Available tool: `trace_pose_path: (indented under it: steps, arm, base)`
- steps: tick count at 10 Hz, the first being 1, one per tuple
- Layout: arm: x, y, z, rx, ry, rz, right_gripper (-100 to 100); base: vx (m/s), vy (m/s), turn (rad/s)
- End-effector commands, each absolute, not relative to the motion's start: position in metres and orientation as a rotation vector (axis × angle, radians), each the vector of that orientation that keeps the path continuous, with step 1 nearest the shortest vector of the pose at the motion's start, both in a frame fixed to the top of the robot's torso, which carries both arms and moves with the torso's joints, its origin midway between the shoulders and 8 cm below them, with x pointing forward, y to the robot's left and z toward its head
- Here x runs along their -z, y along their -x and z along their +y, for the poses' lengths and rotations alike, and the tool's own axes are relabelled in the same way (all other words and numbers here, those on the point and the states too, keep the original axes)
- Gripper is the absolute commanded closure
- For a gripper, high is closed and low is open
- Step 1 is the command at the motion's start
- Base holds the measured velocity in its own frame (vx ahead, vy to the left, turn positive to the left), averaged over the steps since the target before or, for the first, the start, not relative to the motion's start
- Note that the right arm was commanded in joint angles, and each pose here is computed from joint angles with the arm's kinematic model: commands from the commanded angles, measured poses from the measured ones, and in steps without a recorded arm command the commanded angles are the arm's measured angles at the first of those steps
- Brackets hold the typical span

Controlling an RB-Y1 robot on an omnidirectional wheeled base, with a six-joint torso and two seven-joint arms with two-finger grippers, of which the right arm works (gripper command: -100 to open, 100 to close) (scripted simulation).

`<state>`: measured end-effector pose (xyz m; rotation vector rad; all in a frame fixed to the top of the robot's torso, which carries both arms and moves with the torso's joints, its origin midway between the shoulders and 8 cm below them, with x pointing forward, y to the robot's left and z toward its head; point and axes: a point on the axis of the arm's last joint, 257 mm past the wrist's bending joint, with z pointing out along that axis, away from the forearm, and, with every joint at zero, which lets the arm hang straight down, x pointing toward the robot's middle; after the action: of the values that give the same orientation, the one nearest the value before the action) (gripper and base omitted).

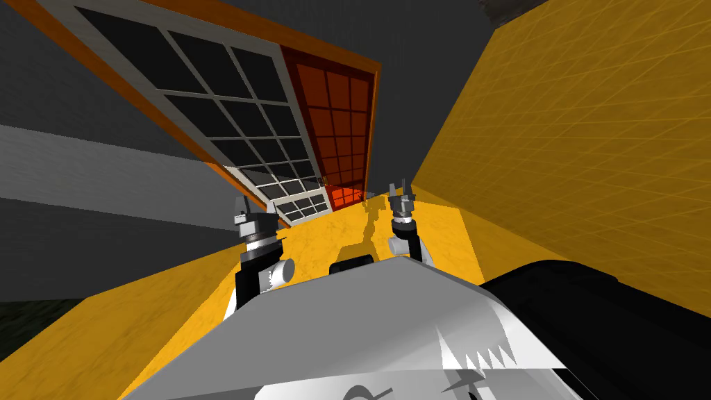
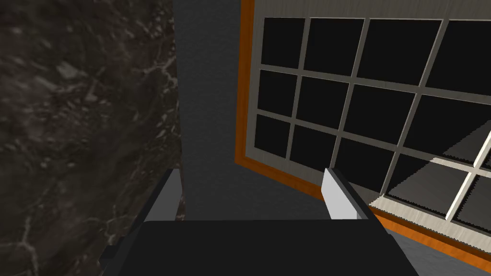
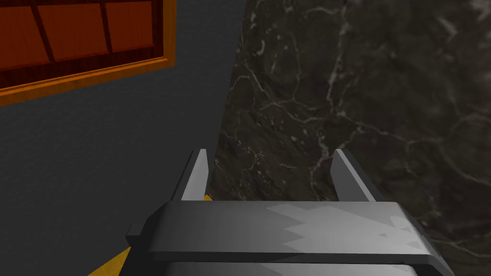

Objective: Pull the door open

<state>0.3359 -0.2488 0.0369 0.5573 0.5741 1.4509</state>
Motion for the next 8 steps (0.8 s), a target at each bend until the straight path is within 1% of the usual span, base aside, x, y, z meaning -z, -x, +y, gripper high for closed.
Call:
trace_pose_path:
  steps: [1,4,8]
  arm:
    - [-0.026,-0.341,-0.252,-1.397,-0.545,0.61,-100]
    - [-0.008,-0.35,-0.259,-1.302,-0.522,0.669,-100]
    - [0.019,-0.361,-0.271,-1.169,-0.491,0.746,-100]
  base:
    - [0.1,0.023,0.079]
    - [0.174,0.062,0.074]
    - [0.127,0.051,0.073]
